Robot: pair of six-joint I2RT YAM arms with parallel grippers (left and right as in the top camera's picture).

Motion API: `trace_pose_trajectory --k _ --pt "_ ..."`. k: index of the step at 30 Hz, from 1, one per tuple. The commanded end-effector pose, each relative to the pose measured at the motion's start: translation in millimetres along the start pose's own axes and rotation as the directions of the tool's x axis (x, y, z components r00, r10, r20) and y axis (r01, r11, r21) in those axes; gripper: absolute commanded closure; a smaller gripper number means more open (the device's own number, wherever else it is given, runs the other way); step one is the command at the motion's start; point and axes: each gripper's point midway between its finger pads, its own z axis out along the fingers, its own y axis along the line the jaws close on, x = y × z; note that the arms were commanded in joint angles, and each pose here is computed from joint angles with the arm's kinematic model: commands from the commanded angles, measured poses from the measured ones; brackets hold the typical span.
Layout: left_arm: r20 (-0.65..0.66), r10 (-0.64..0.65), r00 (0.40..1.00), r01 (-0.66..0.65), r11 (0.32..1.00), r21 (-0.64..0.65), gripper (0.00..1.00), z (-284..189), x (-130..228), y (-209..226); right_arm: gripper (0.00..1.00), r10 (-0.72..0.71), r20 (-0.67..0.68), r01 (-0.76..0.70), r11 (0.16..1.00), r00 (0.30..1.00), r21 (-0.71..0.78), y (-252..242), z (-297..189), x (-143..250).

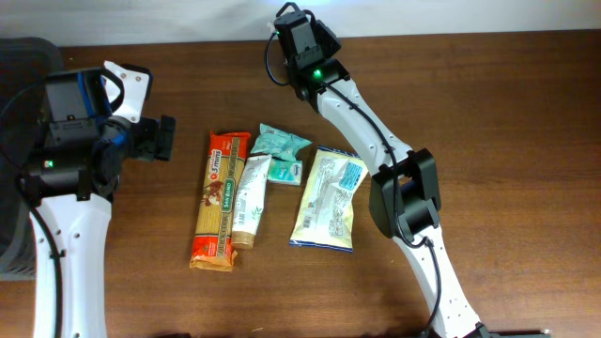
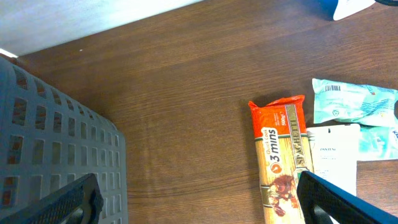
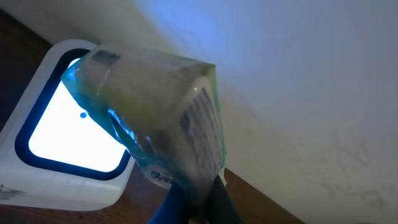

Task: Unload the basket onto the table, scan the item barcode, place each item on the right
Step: 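Lift the tissue pack and hold it under the barcode scanner, then carry the tissue pack right and set it on the table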

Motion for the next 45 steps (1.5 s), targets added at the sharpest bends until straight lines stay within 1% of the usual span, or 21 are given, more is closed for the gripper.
trace_pose_trajectory --k 1,6,8,10,13,15,17,18,20,24,26,29,30,32,35,37,39,41,43,45 --pt "0.006 0.016 1.0 -0.016 1.0 0.007 0.01 0 -2 0 0.96 0.002 0.013 -0.002 1.0 1.0 0.0 0 -5 -6" --pt "0.006 0.016 1.0 -0.016 1.0 0.007 0.01 0 -2 0 0.96 -0.011 0.024 0.012 0.999 1.0 -0.039 12 -9 -10" --pt "0.006 0.016 1.0 -0.016 1.0 0.007 0.01 0 -2 0 0.96 -0.003 0.028 0.006 0.996 1.0 -0.091 20 -12 -10" --pt "0.006 0.016 1.0 -0.016 1.0 0.007 0.01 0 -2 0 0.96 0.075 0.019 -0.07 0.981 0.997 -0.178 25 -22 -11" --pt "0.006 0.016 1.0 -0.016 1.0 0.007 0.01 0 -2 0 0.96 0.171 0.004 -0.163 0.947 0.985 -0.278 13 -50 -19" --pt "0.006 0.016 1.0 -0.016 1.0 0.007 0.01 0 -2 0 0.96 0.262 -0.013 -0.247 0.889 0.965 -0.385 4 -82 -30" --pt "0.006 0.016 1.0 -0.016 1.0 0.007 0.01 0 -2 0 0.96 0.386 -0.083 -0.359 0.729 0.919 -0.583 -7 -142 -42" --pt "0.006 0.016 1.0 -0.016 1.0 0.007 0.01 0 -2 0 0.96 0.426 -0.143 -0.413 0.652 0.893 -0.636 -20 -171 -40" --pt "0.006 0.016 1.0 -0.016 1.0 0.007 0.01 0 -2 0 0.96 0.445 -0.225 -0.471 0.581 0.867 -0.664 -44 -208 -26" --pt "0.006 0.016 1.0 -0.016 1.0 0.007 0.01 0 -2 0 0.96 0.432 -0.326 -0.533 0.559 0.841 -0.635 -106 -274 23" --pt "0.006 0.016 1.0 -0.016 1.0 0.007 0.01 0 -2 0 0.96 0.442 -0.364 -0.568 0.549 0.82 -0.613 -125 -293 41" --pt "0.006 0.016 1.0 -0.016 1.0 0.007 0.01 0 -2 0 0.96 0.465 -0.451 -0.648 0.536 0.762 -0.542 -148 -305 74" --pt "0.006 0.016 1.0 -0.016 1.0 0.007 0.01 0 -2 0 0.96 0.457 -0.508 -0.682 0.534 0.73 -0.5 -154 -304 94" --pt "0.006 0.016 1.0 -0.016 1.0 0.007 0.01 0 -2 0 0.96 0.442 -0.592 -0.729 0.528 0.674 -0.435 -160 -298 122" --pt "0.006 0.016 1.0 -0.016 1.0 0.007 0.01 0 -2 0 0.96 0.422 -0.689 -0.78 0.521 0.589 -0.348 -158 -276 161" --pt "0.005 0.016 1.0 -0.016 1.0 0.007 0.01 0 -2 0 0.96 0.392 -0.748 -0.802 0.514 0.535 -0.304 -148 -264 184" --pt "0.004 0.016 1.0 -0.016 1.0 0.008 0.01 0 -1 0 0.96 0.354 -0.814 -0.827 0.505 0.461 -0.249 -125 -239 219" --pt "0.003 0.016 1.0 -0.016 1.0 0.007 0.01 0 -1 0 0.96 0.335 -0.85 -0.844 0.495 0.406 -0.207 -107 -221 248" --pt "0.004 0.016 1.0 -0.016 1.0 0.008 0.01 0 -1 0 0.96 0.325 -0.873 -0.857 0.485 0.364 -0.177 -90 -206 274" --pt "0.004 0.016 1.0 -0.016 1.0 0.008 0.01 0 -1 0 0.96 0.317 -0.885 -0.865 0.475 0.34 -0.162 -75 -197 290"
